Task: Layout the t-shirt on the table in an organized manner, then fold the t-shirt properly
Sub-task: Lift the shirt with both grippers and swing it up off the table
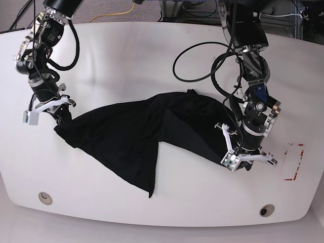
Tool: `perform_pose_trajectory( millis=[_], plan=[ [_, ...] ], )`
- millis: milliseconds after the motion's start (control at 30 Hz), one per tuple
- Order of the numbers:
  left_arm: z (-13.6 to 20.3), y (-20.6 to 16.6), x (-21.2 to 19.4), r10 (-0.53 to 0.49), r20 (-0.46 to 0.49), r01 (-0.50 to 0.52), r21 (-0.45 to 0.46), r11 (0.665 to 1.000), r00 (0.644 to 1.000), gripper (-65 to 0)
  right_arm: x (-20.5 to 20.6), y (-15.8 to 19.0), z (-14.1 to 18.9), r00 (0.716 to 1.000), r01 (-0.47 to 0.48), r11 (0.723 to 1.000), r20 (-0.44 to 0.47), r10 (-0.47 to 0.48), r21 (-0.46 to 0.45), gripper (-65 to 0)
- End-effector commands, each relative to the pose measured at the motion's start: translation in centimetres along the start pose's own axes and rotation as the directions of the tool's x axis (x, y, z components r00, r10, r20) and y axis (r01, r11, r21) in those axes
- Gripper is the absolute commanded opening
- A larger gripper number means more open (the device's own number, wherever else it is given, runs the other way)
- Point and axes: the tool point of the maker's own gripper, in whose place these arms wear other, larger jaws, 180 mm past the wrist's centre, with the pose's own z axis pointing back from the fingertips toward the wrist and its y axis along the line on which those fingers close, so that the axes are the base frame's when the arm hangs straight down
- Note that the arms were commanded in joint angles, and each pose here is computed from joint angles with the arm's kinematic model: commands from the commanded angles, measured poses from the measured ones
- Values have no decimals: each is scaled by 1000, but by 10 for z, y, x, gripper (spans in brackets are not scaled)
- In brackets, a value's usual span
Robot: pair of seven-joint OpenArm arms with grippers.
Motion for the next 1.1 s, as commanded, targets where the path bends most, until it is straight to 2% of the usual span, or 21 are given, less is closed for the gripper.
perform_pose_trajectory(
  millis=[0,367,600,733,833,1067],
  plan=[
    [5,29,37,23,91,-31,82,996,996,-650,38,7,2,994,-63,998,88,61,21,-650],
    [16,94,91,82,212,-130,221,967,974,-650,103,10,5,965,-185,983,189,180,8,-650],
    [24,130,114,93,204,-151,290,945,974,-650,154,22,10,924,-285,959,265,276,-5,-650],
    [30,144,130,87,232,-160,315,936,969,-650,183,30,7,900,-336,942,292,323,-5,-650],
    [36,155,143,78,262,-166,333,928,962,-650,207,35,7,883,-356,935,325,339,-8,-650],
    [49,177,169,59,320,-183,374,909,946,-650,260,36,2,863,-369,929,364,351,-22,-650]
  ],
)
